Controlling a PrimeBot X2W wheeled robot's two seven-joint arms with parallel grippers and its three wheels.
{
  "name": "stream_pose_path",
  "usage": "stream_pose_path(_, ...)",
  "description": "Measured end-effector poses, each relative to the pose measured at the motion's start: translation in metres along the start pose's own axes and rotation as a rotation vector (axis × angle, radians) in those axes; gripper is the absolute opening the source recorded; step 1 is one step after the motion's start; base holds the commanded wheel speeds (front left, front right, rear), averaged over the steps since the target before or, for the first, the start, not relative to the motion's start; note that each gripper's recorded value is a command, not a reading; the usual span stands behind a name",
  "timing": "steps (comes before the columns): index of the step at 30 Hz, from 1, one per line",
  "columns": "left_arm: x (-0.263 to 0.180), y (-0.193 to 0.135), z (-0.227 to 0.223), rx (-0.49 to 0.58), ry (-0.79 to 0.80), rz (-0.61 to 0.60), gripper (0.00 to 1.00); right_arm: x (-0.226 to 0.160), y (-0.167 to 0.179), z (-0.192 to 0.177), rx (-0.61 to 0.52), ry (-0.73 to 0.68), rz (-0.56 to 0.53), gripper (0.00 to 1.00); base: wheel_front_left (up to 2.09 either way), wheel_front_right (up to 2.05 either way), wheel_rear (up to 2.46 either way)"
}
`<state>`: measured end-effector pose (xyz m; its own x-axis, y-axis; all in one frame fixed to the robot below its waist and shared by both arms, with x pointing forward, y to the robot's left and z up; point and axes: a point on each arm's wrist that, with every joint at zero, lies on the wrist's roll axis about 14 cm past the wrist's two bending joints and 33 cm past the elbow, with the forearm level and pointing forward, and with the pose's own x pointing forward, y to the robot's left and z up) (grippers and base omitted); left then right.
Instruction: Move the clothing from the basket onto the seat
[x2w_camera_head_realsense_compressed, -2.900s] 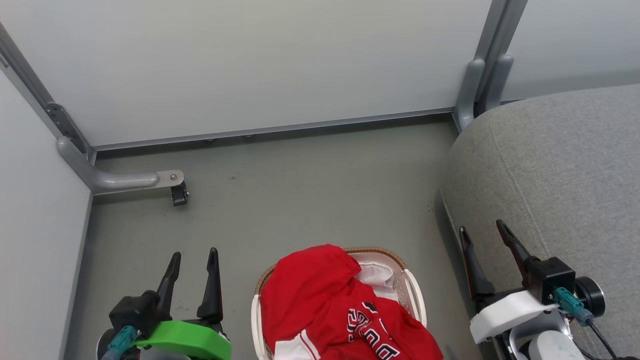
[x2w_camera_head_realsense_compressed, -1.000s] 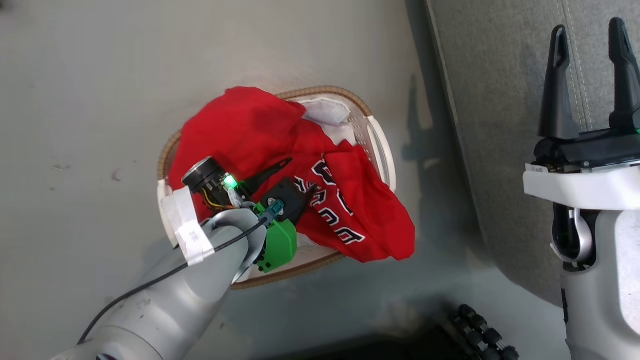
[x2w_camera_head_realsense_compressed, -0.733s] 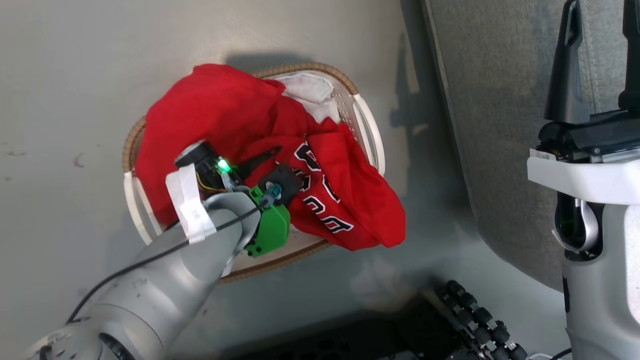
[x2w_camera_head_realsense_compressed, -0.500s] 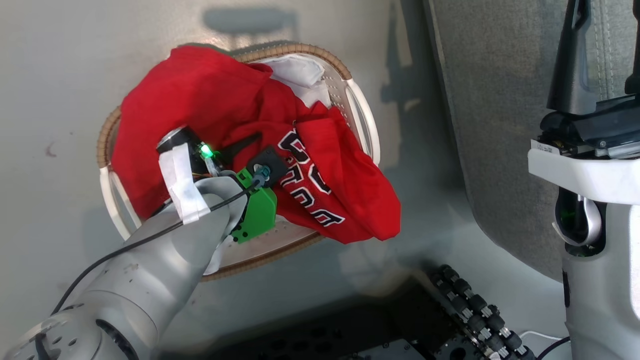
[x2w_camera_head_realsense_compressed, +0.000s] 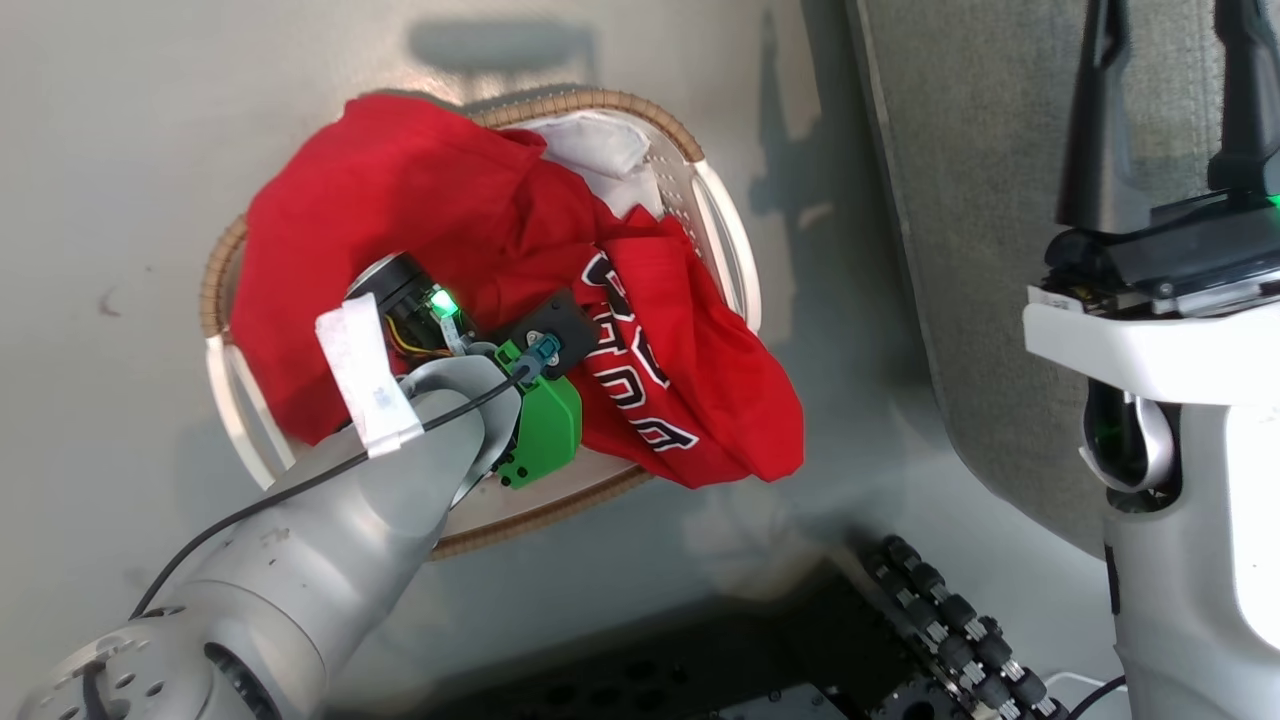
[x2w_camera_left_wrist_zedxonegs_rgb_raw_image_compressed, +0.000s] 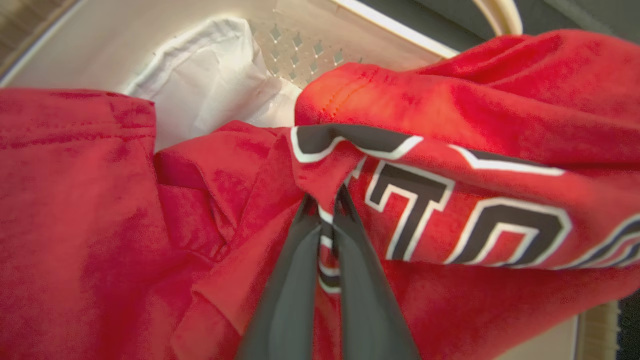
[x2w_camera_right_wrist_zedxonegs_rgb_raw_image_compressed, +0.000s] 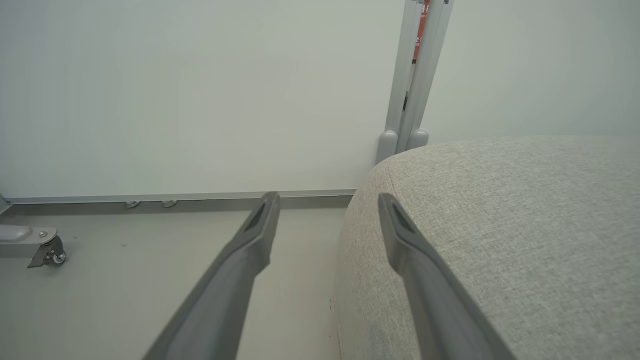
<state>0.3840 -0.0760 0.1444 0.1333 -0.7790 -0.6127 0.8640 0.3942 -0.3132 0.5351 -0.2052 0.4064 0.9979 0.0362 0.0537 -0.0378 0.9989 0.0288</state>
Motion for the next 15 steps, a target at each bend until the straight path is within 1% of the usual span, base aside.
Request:
stream_pose_path(2,-0.006,0.003,0.01,-0.001,-0.025,0.014,0.0,-0.001,0.003,0.002,-0.003,0.004,0.007,1.0,0.0,0.0,0.0)
stream_pose_path(7,-0.024,0.007,0.053,-0.011,-0.139,0.049,0.0,-0.007,0.01,0.01,-0.019,0.01,0.02,1.0,0.0,0.0,0.0)
stream_pose_path(12,-0.056,0.007,0.095,-0.025,-0.255,0.104,0.0,-0.015,0.018,0.028,-0.031,-0.002,0.035,1.0,0.0,0.0,0.0)
stream_pose_path(15,-0.077,0.003,0.119,-0.014,-0.321,0.131,0.0,-0.025,0.021,0.037,-0.033,-0.001,0.039,1.0,0.0,0.0,0.0)
